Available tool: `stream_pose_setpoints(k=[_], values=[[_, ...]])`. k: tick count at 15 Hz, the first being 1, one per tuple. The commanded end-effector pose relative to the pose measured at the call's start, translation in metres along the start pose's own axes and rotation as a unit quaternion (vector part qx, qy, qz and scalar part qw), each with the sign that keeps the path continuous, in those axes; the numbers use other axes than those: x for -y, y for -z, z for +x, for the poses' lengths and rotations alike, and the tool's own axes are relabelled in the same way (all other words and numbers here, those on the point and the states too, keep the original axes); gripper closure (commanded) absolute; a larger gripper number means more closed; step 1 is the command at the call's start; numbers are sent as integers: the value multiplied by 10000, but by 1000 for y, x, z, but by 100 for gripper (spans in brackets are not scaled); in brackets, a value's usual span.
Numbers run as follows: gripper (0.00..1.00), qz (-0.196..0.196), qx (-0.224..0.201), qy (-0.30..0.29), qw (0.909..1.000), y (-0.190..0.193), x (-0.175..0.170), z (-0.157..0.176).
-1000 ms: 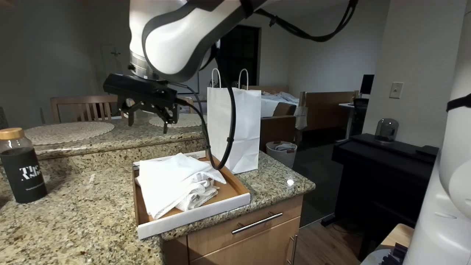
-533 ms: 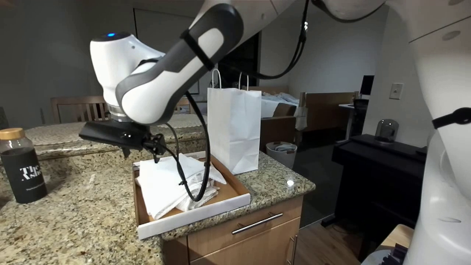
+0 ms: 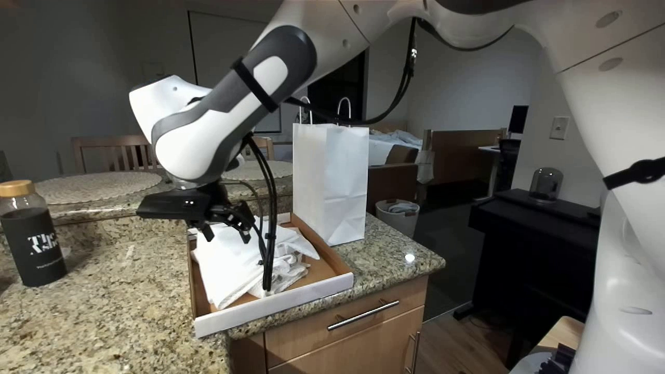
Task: Put one towel in the bag
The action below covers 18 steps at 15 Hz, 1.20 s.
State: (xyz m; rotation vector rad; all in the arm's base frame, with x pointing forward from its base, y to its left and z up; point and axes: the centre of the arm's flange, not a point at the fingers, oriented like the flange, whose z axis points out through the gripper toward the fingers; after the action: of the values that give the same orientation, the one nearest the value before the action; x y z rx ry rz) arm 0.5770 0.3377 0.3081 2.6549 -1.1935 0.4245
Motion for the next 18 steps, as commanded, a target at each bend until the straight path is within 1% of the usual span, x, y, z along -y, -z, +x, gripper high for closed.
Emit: stream_pose_setpoints(k=[1, 2, 4, 6, 7, 8, 10, 11, 12, 13, 14, 16, 17, 18], values=[[0, -354, 634, 316, 9969, 1, -4, 15], [0, -393, 766, 397, 9955, -2, -4, 16], [0, -327, 966, 472, 9937, -8, 1, 15], [0, -252, 1078, 520, 9925, -11, 4, 19], [0, -113, 1061, 476, 9932, -11, 5, 21], [0, -63, 1066, 476, 9931, -11, 7, 22], [0, -65, 966, 470, 9942, -13, 12, 22], [0, -135, 955, 502, 9941, -16, 14, 22], [0, -286, 1093, 608, 9917, -19, 16, 24], [0, -316, 1190, 646, 9903, -24, 18, 25], [0, -291, 1169, 658, 9905, -27, 20, 25], [0, -189, 953, 538, 9938, -32, 24, 24], [0, -79, 879, 449, 9951, -34, 26, 24], [0, -27, 874, 432, 9952, -35, 28, 25]])
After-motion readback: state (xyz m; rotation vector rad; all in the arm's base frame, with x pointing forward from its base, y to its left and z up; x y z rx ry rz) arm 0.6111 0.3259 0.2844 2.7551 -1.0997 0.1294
